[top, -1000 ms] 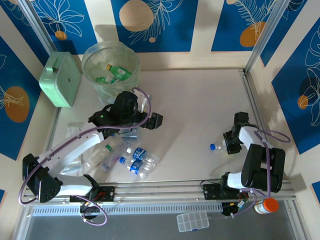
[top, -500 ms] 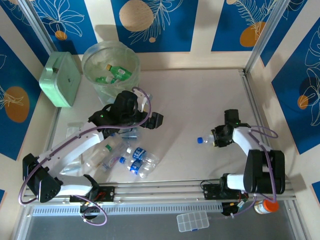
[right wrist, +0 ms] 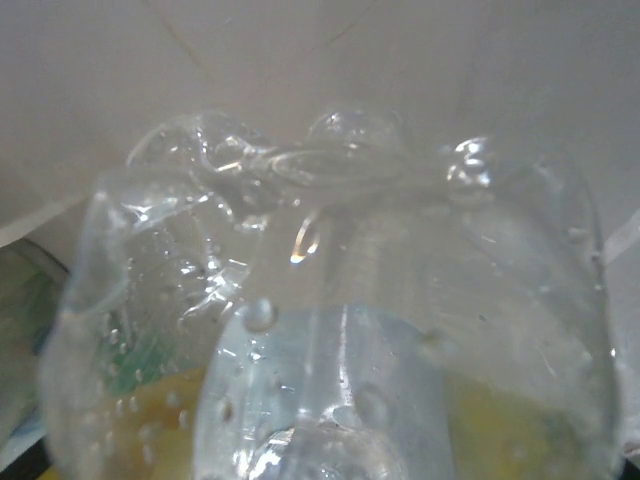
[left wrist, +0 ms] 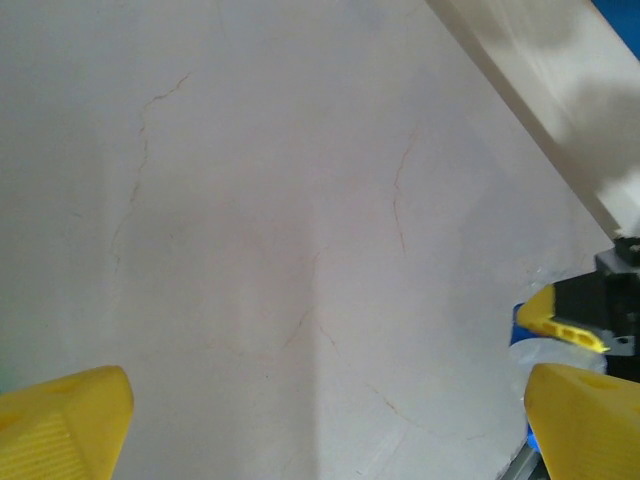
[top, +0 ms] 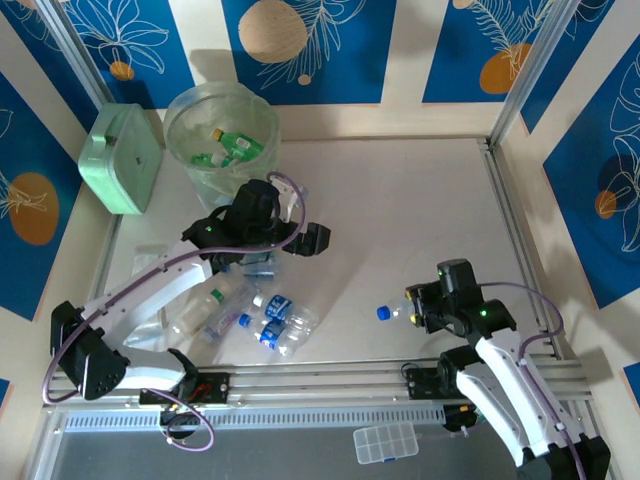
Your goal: Put the plastic bottles in the bin
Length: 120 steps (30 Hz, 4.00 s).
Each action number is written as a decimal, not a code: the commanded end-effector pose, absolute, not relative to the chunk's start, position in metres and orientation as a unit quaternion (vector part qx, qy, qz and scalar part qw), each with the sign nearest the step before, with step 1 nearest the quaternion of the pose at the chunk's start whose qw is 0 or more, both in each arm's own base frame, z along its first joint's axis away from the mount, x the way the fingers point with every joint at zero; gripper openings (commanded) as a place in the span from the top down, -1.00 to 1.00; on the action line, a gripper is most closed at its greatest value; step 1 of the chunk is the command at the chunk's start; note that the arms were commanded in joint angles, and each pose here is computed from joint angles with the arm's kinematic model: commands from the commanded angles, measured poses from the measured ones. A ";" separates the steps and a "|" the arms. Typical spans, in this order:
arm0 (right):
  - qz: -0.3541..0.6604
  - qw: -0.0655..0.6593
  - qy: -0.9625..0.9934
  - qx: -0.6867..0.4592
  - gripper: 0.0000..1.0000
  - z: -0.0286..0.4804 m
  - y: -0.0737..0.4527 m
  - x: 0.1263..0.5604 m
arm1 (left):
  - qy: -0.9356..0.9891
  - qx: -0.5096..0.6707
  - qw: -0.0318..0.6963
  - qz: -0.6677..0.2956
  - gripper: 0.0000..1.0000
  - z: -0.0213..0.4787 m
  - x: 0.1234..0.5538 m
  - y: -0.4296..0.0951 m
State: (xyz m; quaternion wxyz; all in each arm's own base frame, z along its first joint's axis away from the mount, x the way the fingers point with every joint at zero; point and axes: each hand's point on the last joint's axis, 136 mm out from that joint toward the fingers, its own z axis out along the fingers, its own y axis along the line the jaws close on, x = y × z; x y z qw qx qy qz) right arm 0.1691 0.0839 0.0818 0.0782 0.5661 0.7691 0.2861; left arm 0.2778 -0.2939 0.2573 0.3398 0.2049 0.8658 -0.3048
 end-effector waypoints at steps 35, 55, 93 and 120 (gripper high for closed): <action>0.485 0.214 0.824 0.202 0.44 0.239 0.204 0.285 | 0.786 0.249 0.165 -0.542 -0.01 0.241 0.216 -0.386; 0.422 0.311 0.835 0.169 -0.98 0.283 0.155 0.272 | 0.830 0.174 0.248 -0.468 1.00 0.246 0.282 -0.333; 0.357 0.335 0.842 0.225 -0.98 0.255 0.098 0.261 | 0.830 -0.376 0.329 -0.247 0.57 0.317 0.477 -0.125; 0.377 0.266 0.855 -0.236 -0.77 0.250 0.258 0.209 | 0.812 -0.087 0.460 -0.349 -0.38 0.358 0.345 -0.152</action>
